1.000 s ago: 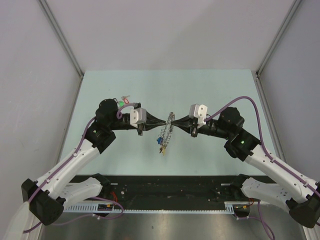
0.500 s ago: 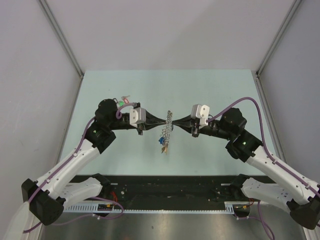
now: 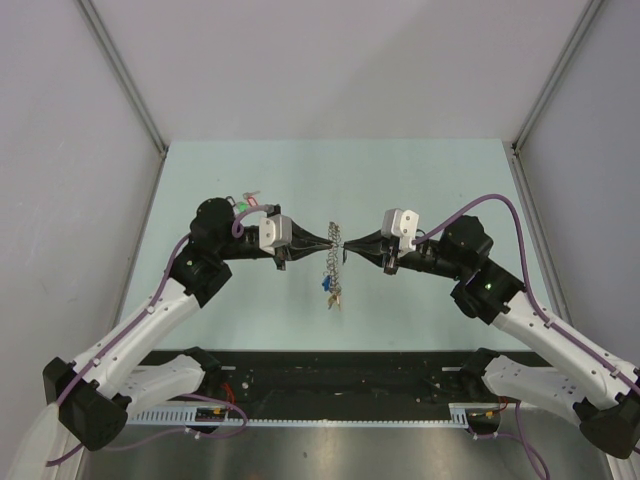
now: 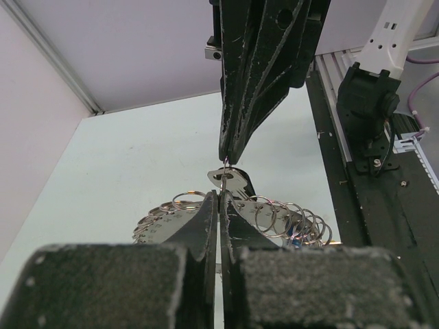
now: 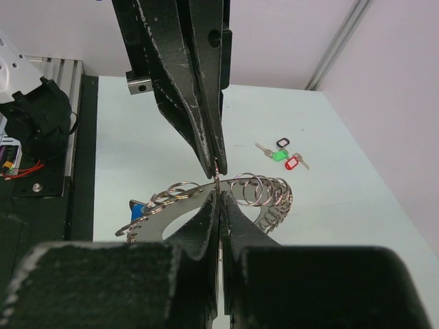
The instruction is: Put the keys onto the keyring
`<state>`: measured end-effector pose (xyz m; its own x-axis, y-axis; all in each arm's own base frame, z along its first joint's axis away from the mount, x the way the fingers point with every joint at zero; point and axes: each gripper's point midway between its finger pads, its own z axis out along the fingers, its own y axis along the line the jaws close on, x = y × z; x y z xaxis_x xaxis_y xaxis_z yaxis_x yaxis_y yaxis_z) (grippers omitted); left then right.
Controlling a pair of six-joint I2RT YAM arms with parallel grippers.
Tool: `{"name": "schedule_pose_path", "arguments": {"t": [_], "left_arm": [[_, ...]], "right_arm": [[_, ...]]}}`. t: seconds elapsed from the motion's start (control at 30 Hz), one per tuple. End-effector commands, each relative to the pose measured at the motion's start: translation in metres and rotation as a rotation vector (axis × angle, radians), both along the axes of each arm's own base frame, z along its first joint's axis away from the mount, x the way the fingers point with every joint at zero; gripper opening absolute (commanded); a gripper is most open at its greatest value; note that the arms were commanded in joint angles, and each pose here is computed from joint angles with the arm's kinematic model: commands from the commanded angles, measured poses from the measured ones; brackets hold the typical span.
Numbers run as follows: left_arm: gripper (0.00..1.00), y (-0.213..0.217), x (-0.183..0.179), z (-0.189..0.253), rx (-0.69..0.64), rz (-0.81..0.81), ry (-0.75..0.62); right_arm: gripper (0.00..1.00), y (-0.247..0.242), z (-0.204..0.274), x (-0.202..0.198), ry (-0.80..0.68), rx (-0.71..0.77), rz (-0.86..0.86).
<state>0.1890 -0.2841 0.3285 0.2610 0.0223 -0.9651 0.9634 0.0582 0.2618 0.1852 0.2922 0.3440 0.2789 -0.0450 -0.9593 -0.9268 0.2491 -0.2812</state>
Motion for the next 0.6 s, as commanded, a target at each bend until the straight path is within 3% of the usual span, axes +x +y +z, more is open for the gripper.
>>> {"name": "schedule_pose_path", "arguments": {"t": [0.0, 0.57], "left_arm": [[0.00, 0.0002, -0.0018, 0.0169, -0.044, -0.009, -0.048], [0.00, -0.0007, -0.0015, 0.0151, -0.041, -0.013, -0.041]], "right_arm": [[0.00, 0.0019, 0.0271, -0.0055, -0.063, 0.050, 0.029], [0.00, -0.0003, 0.0266, 0.0000, -0.062, 0.048, 0.000]]}}
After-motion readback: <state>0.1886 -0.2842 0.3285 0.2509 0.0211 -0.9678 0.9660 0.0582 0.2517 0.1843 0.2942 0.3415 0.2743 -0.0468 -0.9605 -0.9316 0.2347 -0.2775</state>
